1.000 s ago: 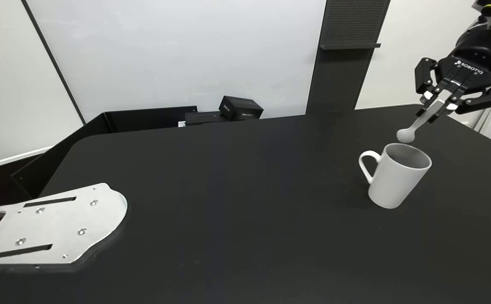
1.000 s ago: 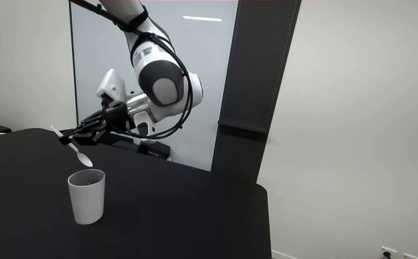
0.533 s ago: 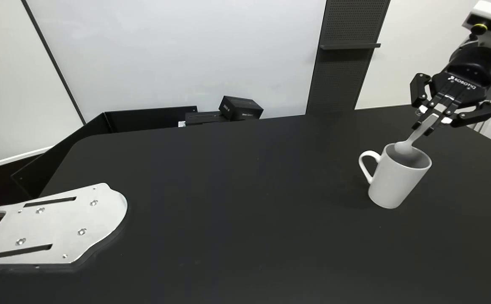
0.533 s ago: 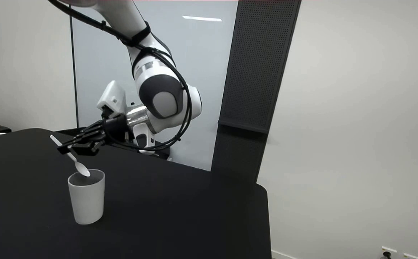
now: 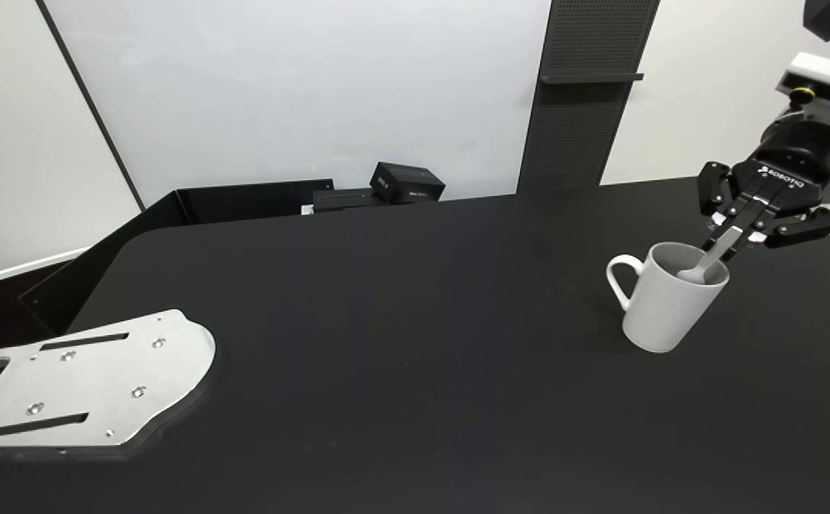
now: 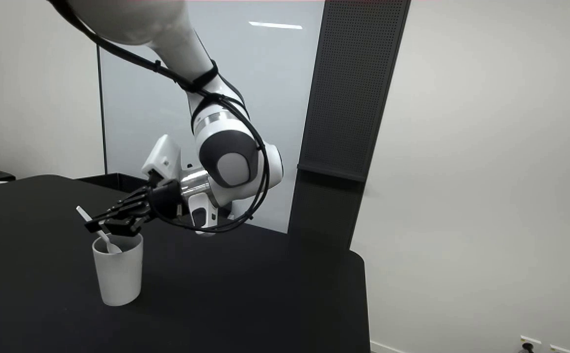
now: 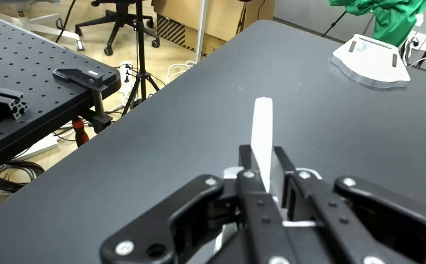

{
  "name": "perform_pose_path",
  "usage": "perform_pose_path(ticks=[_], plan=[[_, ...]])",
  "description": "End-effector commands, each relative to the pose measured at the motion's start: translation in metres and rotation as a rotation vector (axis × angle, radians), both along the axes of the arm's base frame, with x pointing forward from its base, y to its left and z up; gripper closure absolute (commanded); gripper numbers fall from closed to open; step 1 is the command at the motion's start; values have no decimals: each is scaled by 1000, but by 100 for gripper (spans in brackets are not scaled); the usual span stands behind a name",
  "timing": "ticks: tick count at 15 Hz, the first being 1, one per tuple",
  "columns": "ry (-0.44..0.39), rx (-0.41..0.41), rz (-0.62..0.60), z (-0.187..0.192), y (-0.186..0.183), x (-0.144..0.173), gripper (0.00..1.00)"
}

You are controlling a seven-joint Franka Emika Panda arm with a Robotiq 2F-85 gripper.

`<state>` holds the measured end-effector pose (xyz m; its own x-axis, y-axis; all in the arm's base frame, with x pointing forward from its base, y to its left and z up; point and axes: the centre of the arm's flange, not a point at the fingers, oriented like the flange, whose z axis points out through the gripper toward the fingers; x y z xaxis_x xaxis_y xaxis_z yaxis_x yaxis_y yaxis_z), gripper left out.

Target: Put the white spoon in the white mug cup

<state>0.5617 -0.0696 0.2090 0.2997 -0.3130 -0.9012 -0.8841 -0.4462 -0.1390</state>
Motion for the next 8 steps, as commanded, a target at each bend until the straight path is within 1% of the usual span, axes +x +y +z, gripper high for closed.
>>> perform_pose_path(ticks=[1,2,5,6,7,8], plan=[[21,5,-7,-6,-7,11,59],[18,5,-4,-6,-7,11,54],[-37,-23,28,3,-6,9,32],[-79,-52,45,8,-5,8,27],[-135,-96,78,15,-4,5,19],[-161,-132,101,22,-5,3,13]])
